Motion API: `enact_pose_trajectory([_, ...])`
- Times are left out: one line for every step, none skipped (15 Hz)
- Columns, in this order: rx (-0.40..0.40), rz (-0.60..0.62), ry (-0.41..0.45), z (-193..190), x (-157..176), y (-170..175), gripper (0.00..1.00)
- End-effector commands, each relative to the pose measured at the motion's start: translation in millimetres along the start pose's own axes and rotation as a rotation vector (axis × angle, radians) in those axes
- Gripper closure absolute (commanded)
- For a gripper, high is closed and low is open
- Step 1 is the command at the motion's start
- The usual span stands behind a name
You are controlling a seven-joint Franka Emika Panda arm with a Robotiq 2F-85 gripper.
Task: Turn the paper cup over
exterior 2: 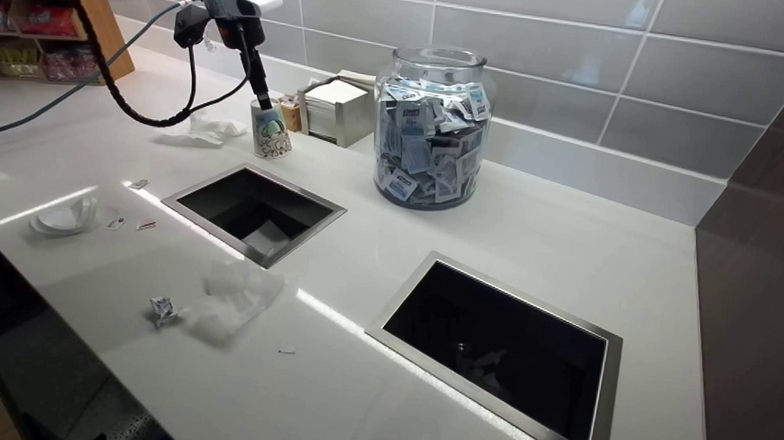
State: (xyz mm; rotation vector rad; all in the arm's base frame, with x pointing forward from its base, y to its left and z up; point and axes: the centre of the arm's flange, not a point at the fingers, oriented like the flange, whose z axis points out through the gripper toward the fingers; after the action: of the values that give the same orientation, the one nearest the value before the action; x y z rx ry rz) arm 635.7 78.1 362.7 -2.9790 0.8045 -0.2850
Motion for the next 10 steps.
enact_pose_trajectory([0.014,0.028,-0.076,8,21,0,0.0])
enact_pose_trajectory([0.021,0.039,-0.093,10,24,1,0.0])
enact_pose_trajectory([0.026,0.048,-0.106,12,27,2,0.0])
enact_pose_trajectory([0.035,0.057,-0.115,14,29,2,0.0])
enact_pose_trajectory([0.043,0.064,-0.12,15,32,2,0.0])
enact_pose_trajectory([0.053,0.072,-0.123,16,34,2,0.0])
enact_pose_trajectory([0.062,0.081,-0.128,17,36,2,0.0])
enact_pose_trajectory([0.071,0.089,-0.137,18,39,1,0.0])
enact_pose_trajectory([0.078,0.096,-0.148,21,40,1,0.0])
enact_pose_trajectory([0.081,0.102,-0.164,23,41,0,0.0])
